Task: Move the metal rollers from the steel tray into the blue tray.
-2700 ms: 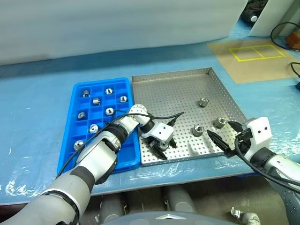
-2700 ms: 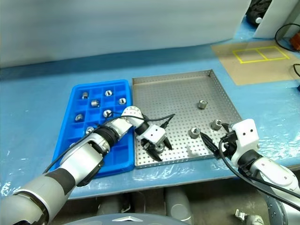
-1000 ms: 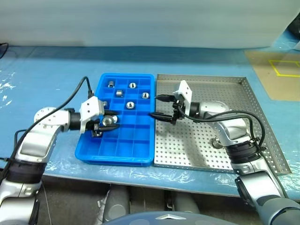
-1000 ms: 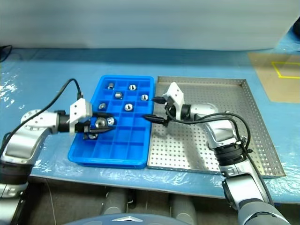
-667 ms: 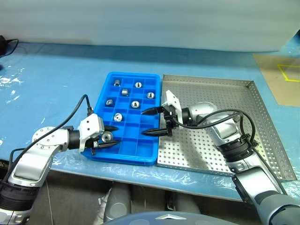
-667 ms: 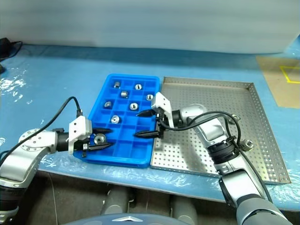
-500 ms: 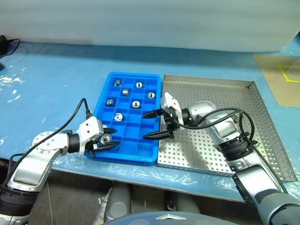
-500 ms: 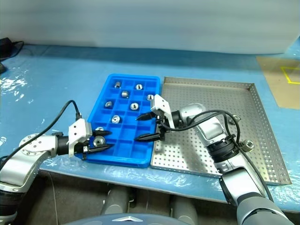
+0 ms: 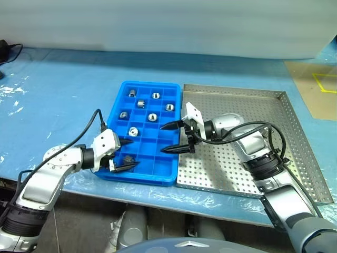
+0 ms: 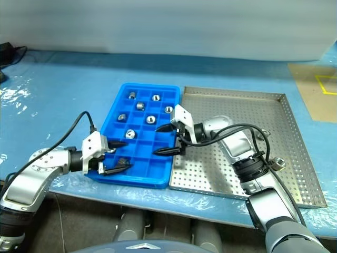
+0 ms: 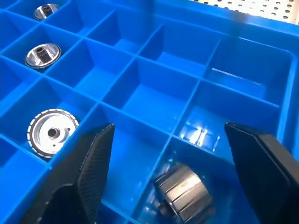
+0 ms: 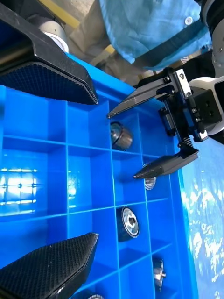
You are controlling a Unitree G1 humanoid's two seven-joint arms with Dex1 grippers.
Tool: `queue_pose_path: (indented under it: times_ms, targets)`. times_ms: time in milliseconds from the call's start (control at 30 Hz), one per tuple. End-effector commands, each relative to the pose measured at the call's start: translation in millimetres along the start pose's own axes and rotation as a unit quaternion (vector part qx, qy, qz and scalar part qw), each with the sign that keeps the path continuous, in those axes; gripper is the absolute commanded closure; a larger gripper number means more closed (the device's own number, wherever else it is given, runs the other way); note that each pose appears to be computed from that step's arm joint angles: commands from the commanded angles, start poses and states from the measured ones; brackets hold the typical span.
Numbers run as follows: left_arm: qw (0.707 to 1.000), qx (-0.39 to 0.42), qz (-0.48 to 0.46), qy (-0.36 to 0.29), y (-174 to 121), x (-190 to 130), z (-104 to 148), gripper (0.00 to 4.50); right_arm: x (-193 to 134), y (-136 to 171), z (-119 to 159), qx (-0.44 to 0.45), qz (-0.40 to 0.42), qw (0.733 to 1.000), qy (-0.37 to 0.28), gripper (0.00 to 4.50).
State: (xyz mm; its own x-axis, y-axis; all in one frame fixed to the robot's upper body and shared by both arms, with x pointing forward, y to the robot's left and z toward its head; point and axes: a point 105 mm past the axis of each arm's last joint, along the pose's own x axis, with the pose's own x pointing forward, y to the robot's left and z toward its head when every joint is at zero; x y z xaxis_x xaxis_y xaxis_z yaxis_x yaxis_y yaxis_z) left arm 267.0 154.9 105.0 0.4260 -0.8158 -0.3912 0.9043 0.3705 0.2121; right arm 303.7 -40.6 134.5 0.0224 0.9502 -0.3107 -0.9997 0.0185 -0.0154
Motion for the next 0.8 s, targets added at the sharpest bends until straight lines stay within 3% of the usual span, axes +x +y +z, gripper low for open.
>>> queue_pose_path:
  times_ms: [33, 167, 333, 467, 600, 800]
  targets:
    - [0.999, 0.024, 0.009, -0.023, 10.9, 3.8, 15.3, 0.68, -6.7, -0.2, 9.3, -0.017, -0.015, 1.0, -0.015, 0.0]
    - [0.995, 0.055, 0.04, -0.08, 40.8, 19.4, 49.3, 0.68, -17.6, -2.5, 10.2, -0.01, -0.046, 0.999, -0.021, 0.0]
    - [0.99, 0.063, -0.006, -0.129, 57.1, 57.6, 83.2, 0.68, -42.5, -0.7, 6.7, 0.008, -0.108, 0.994, -0.021, 0.0]
    - [0.983, 0.116, -0.061, -0.129, 53.3, 91.8, 91.6, 0.68, -68.3, 0.7, -1.1, 0.024, -0.188, 0.982, -0.021, 0.0]
    - [0.974, 0.135, -0.13, -0.129, 43.4, 130.1, 97.3, 0.68, -105.9, 15.9, -14.5, 0.05, -0.297, 0.953, -0.02, 0.0]
    - [0.957, 0.154, -0.18, -0.166, 32.0, 150.3, 121.2, 0.68, -129.9, 45.1, -34.3, 0.09, -0.376, 0.922, -0.007, 0.0]
